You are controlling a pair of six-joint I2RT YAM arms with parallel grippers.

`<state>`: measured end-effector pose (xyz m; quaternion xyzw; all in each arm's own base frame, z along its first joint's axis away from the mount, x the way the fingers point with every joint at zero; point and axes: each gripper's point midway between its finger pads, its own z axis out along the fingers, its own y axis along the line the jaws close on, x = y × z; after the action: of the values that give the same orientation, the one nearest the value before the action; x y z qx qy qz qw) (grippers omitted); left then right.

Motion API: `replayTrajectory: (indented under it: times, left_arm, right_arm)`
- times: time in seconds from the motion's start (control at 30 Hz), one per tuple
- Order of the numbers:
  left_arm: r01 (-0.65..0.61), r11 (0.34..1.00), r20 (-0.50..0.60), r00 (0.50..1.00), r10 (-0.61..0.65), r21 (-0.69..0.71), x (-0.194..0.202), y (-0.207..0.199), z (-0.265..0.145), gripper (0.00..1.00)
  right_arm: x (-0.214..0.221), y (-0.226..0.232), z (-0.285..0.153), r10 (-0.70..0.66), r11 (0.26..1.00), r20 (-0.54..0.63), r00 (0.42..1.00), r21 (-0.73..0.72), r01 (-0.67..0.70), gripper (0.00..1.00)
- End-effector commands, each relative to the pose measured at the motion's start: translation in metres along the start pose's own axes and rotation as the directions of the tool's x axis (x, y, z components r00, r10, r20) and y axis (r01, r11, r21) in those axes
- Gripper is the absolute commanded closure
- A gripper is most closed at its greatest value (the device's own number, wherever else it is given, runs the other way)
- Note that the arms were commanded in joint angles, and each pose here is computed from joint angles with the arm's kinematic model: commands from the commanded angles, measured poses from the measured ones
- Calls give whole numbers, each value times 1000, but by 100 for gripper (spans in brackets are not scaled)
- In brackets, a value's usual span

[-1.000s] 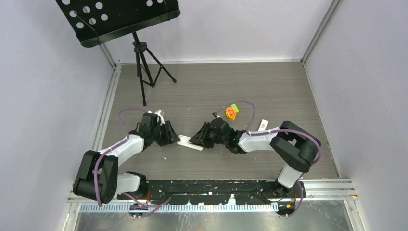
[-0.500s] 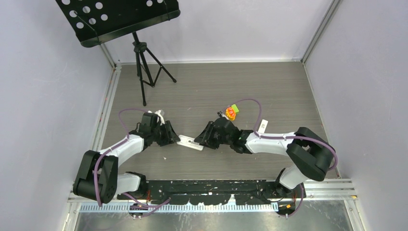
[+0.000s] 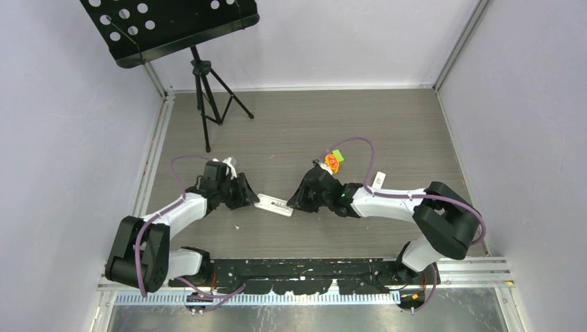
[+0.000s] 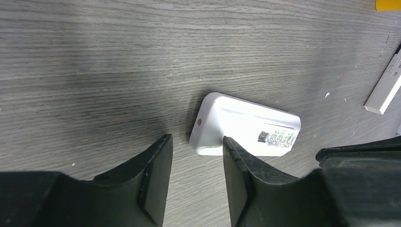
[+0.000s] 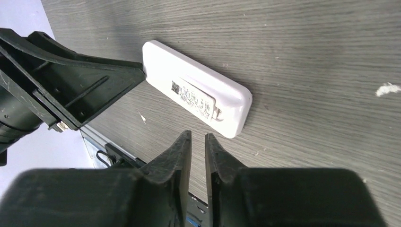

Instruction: Load the batteries into the remote control

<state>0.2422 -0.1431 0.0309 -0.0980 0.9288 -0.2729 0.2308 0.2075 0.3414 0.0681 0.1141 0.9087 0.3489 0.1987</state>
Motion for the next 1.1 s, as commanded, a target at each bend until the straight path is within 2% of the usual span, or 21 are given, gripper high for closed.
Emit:
replayTrajectory:
  times: [0.0, 0.27, 0.47, 0.6, 0.7, 0.8, 0.87, 1.0, 1.07]
  left_arm:
    - [-24, 1000, 37, 999, 24, 17, -15, -9, -4, 56]
    - [-28, 999, 30, 999, 27, 39, -13, -12, -2, 56]
    - [-25, 998, 28, 999, 23, 58, -12, -15, -1, 56]
    - [-16, 998, 24, 1000, 14, 57, -12, -15, -1, 56]
    - [-15, 999, 53, 999, 13, 43, -18, -16, -5, 56]
    - [-10, 1000, 107, 994, 12, -13, -29, -12, -15, 53]
    - [-5, 998, 152, 988, 14, -62, -38, -8, -25, 45]
    - [22, 985, 259, 966, 23, -172, -54, 4, -51, 34]
    - [42, 975, 312, 950, 28, -217, -60, 11, -65, 27]
  right_arm:
    - [-14, 21, 8, -34, 999, 50, 998, -36, 36, 81]
    - [-9, 12, 31, -36, 999, 20, 999, 8, 36, 86]
    - [2, -1, 42, -35, 998, -15, 999, 49, 35, 98]
    - [8, -9, 41, -49, 995, -37, 998, 84, 52, 98]
    - [0, -6, 32, -98, 990, -10, 995, 97, 98, 97]
    - [-13, 12, 17, -210, 977, 36, 977, 42, 208, 90]
    - [-17, 30, 3, -292, 955, 59, 955, -38, 294, 81]
    - [-23, 35, -8, -475, 878, 59, 878, -38, 477, 58]
    - [-24, 34, -5, -551, 833, 48, 833, -34, 553, 40]
